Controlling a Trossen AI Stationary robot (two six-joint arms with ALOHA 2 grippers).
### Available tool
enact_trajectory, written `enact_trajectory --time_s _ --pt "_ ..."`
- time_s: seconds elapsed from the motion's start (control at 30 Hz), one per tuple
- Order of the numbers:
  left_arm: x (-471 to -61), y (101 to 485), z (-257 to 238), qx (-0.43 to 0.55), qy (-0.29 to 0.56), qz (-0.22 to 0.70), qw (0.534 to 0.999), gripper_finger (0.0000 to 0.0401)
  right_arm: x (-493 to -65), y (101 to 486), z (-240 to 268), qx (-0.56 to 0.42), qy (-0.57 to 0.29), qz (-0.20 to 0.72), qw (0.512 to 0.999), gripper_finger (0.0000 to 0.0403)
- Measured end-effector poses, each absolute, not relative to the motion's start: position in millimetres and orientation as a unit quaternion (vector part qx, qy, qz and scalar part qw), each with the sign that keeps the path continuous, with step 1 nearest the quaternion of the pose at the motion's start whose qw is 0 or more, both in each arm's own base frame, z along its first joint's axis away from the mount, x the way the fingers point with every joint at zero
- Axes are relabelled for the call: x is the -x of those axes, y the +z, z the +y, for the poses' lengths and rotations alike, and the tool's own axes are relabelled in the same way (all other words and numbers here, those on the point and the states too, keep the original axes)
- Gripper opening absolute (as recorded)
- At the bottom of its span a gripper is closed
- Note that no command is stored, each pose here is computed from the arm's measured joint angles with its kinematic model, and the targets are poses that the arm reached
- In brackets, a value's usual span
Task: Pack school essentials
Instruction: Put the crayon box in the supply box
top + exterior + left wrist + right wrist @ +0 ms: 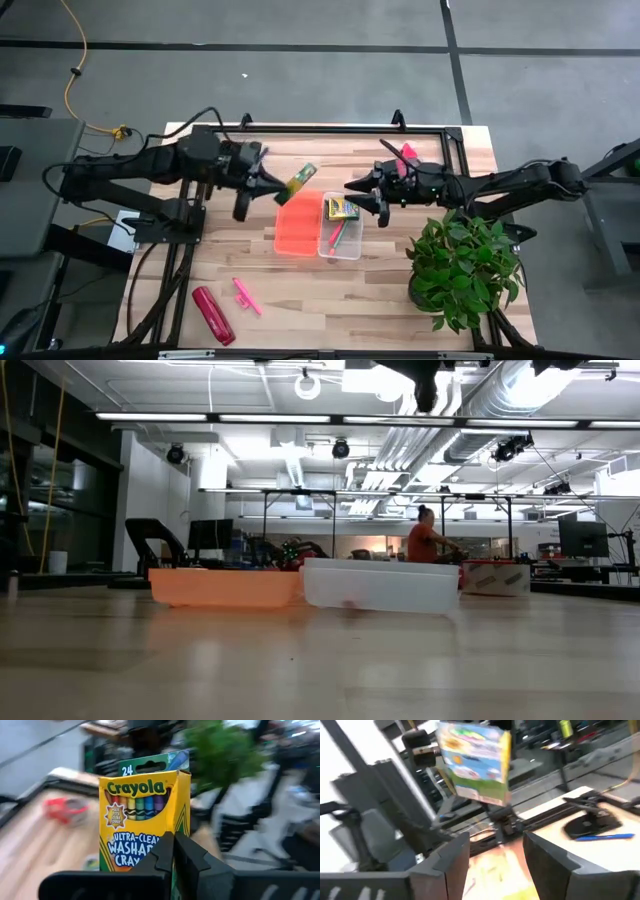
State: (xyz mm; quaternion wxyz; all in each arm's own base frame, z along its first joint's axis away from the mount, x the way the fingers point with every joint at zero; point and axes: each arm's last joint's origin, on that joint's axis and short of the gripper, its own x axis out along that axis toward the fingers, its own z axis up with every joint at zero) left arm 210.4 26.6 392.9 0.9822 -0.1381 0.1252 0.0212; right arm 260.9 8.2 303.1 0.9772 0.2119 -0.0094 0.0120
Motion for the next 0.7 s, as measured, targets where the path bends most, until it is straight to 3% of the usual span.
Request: enact_trajectory --time_s 0.33,0.7 --pt "-205 413 15 0.193 -0.084 0.050 0.976 0.0000 -315 333 8 -0.140 0.047 -0.014 0.989 0.0242" --pt "-201 422 14 0.201 -0.100 0.016 0.974 0.0000 -358 372 -5 -0.121 0.149 -0.008 0.981 0.0246"
